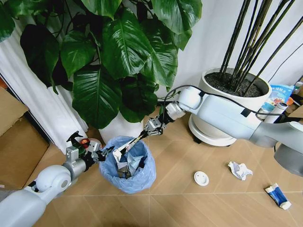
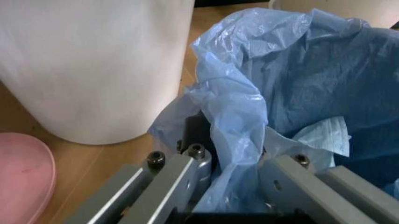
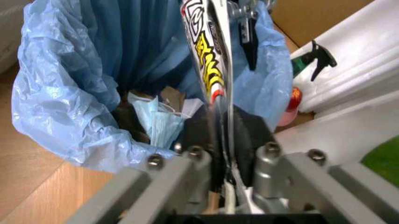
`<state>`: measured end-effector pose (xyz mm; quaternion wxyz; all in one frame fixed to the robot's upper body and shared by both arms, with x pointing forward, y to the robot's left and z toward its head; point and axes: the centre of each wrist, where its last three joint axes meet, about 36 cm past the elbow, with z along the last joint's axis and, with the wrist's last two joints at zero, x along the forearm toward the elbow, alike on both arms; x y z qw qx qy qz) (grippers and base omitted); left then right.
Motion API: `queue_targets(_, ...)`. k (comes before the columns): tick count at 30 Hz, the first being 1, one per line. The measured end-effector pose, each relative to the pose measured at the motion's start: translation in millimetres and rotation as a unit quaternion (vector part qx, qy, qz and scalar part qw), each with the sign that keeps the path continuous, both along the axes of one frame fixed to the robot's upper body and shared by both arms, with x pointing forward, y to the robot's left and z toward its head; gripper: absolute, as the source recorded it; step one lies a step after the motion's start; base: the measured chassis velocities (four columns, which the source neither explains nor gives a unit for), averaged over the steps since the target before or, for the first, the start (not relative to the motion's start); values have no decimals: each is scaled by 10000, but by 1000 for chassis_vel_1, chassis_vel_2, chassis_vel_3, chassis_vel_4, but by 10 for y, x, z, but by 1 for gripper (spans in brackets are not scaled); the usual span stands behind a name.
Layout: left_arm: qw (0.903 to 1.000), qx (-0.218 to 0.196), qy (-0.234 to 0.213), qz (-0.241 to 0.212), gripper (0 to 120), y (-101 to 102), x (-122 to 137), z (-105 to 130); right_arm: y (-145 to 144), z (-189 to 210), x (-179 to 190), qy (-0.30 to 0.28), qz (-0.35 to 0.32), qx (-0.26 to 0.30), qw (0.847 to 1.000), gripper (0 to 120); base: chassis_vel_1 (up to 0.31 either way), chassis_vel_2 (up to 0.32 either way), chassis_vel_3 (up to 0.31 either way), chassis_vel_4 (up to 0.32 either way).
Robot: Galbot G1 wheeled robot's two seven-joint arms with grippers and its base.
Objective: Pick up the trash bin and place the garbage on the floor into it.
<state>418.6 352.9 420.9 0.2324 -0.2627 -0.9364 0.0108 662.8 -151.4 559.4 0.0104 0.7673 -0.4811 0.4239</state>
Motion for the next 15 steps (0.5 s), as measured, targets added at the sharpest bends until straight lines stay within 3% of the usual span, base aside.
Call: queue_targets(15,10000,-49,-18,-2,0,-25,8,9,-24,21,-21,-39,6,-23,10000,69,0,0,0,0)
